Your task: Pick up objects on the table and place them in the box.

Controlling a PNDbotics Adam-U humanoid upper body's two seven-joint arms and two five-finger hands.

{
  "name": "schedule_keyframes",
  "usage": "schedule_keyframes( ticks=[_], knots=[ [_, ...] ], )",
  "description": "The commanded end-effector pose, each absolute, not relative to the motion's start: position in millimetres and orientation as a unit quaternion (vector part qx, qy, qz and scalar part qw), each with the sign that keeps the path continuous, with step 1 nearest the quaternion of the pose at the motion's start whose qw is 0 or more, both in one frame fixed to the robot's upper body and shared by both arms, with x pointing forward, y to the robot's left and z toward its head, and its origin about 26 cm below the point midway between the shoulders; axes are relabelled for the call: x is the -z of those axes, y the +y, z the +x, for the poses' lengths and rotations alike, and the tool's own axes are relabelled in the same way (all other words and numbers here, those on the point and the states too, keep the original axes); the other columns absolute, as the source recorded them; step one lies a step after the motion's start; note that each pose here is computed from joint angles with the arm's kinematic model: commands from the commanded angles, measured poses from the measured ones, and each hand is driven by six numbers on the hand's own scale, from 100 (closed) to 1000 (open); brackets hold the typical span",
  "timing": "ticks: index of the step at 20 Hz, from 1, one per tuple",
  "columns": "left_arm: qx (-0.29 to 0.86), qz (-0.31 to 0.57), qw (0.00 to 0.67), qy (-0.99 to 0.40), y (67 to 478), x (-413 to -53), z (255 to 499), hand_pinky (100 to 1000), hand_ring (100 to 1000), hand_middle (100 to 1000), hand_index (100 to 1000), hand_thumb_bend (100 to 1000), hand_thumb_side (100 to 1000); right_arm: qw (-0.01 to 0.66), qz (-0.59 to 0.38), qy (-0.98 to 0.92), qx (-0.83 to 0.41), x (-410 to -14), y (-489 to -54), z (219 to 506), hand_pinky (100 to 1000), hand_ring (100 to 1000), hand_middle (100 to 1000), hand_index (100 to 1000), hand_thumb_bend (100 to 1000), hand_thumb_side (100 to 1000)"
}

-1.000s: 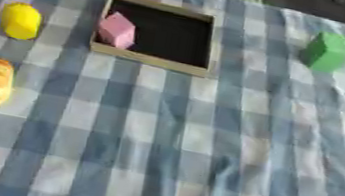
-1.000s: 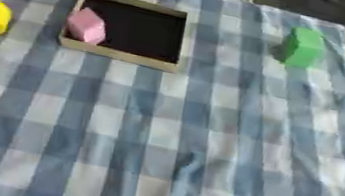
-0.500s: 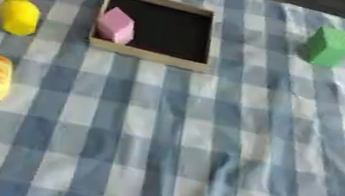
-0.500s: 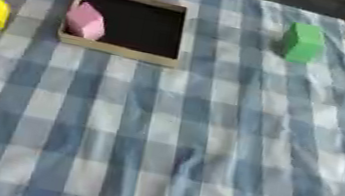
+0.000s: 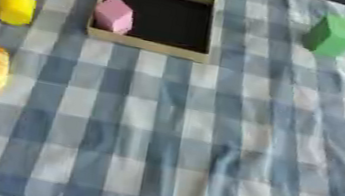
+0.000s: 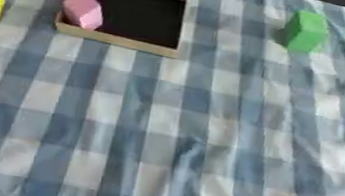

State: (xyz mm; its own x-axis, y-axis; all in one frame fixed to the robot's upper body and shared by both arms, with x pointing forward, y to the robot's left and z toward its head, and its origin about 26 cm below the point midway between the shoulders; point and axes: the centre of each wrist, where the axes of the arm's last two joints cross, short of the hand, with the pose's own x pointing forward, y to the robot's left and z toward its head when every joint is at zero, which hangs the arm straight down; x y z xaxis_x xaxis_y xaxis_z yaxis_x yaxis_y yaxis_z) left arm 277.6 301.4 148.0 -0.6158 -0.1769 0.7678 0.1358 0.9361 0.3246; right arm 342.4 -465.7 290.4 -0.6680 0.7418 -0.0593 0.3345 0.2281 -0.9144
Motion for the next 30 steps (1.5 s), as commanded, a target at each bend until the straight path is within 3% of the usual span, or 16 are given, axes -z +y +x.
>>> schedule_keyframes(
  ticks=[1, 3, 7, 11, 15, 21, 30],
  knots=[
    [0.190, 0.016, 0.423, -0.886, 300.4, -156.4, 276.5, 1000, 828, 776, 833, 100, 555, 0.190, -0.373, -0.739, -0.528, -306.4, -469.1, 338.7, 883, 1000, 447, 864, 100, 208],
    [0.193, 0.015, 0.422, -0.886, 299.9, -156.3, 276.6, 1000, 829, 777, 833, 100, 554, 0.196, -0.377, -0.726, -0.541, -306.3, -470.1, 339.6, 890, 1000, 499, 881, 100, 217],
    [0.197, 0.014, 0.420, -0.886, 299.6, -156.4, 276.7, 1000, 830, 778, 834, 100, 552, 0.217, -0.390, -0.683, -0.579, -304.7, -476.6, 342.7, 911, 1000, 756, 929, 100, 262],
    [0.201, 0.012, 0.419, -0.885, 298.7, -156.7, 277.1, 1000, 831, 779, 835, 100, 551, 0.242, -0.400, -0.632, -0.618, -300.7, -487.0, 348.8, 930, 1000, 910, 955, 100, 290],
    [0.205, 0.010, 0.420, -0.884, 298.1, -156.8, 277.3, 1000, 832, 780, 835, 100, 552, 0.260, -0.399, -0.598, -0.645, -295.1, -495.4, 355.5, 945, 1000, 936, 958, 100, 412],
    [0.210, 0.008, 0.421, -0.883, 297.2, -156.7, 277.4, 1000, 833, 781, 835, 100, 552, 0.281, -0.394, -0.593, -0.643, -286.3, -502.3, 364.8, 967, 1000, 873, 967, 100, 451],
    [0.217, 0.005, 0.420, -0.881, 296.3, -156.7, 277.6, 1000, 835, 782, 836, 100, 551, 0.290, -0.401, -0.588, -0.639, -279.7, -502.2, 377.1, 965, 1000, 908, 981, 101, 470]
  ],
)
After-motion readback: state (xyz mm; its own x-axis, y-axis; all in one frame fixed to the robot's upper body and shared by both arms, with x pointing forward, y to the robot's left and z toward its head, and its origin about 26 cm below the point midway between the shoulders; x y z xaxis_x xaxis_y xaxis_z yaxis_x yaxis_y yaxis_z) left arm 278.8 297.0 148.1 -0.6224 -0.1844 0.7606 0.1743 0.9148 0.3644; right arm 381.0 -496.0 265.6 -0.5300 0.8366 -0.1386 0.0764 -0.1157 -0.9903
